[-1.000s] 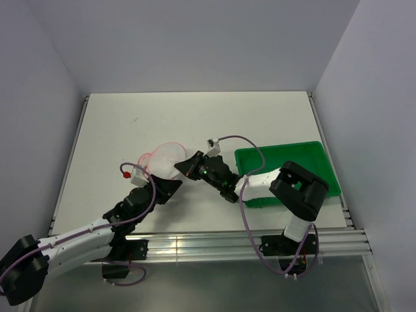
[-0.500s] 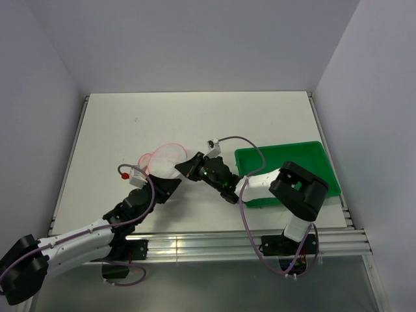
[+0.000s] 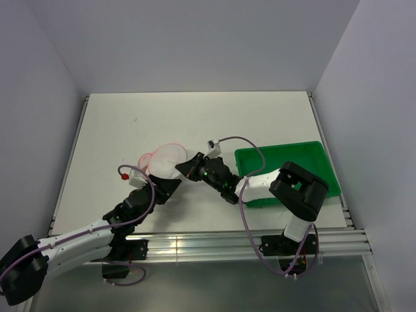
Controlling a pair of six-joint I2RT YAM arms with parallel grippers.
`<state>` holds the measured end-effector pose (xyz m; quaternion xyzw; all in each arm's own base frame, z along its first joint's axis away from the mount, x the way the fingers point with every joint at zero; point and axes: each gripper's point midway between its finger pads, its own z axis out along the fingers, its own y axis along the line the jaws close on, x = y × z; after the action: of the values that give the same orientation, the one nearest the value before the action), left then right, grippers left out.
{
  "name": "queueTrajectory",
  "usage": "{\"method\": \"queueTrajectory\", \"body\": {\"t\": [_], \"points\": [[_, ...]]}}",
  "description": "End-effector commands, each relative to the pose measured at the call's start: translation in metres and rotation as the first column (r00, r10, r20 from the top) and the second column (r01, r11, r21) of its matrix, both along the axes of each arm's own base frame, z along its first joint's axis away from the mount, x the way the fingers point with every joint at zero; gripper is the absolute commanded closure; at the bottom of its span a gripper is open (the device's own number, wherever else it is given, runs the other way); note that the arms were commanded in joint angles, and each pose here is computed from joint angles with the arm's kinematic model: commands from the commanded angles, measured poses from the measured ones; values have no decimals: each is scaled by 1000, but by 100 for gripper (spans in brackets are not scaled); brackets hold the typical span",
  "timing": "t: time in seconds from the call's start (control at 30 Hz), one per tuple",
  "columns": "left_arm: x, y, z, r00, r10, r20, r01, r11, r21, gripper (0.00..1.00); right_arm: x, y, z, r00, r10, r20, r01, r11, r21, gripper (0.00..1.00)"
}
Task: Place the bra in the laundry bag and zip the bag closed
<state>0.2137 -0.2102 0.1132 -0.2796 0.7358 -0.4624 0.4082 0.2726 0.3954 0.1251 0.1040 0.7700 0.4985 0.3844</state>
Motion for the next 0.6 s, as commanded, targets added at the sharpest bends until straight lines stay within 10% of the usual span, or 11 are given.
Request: {"method": "queueTrajectory", "body": {"t": [0.0, 0.57], "points": [[2, 4, 2, 1000, 24, 12, -24, 1000, 8, 51, -1, -4, 17, 998, -21, 56, 20, 1000, 16, 100], [12, -4, 15, 998, 27, 60, -27, 1000, -8, 60, -4, -2, 18, 998, -2, 60, 1, 1000, 15, 100]]}}
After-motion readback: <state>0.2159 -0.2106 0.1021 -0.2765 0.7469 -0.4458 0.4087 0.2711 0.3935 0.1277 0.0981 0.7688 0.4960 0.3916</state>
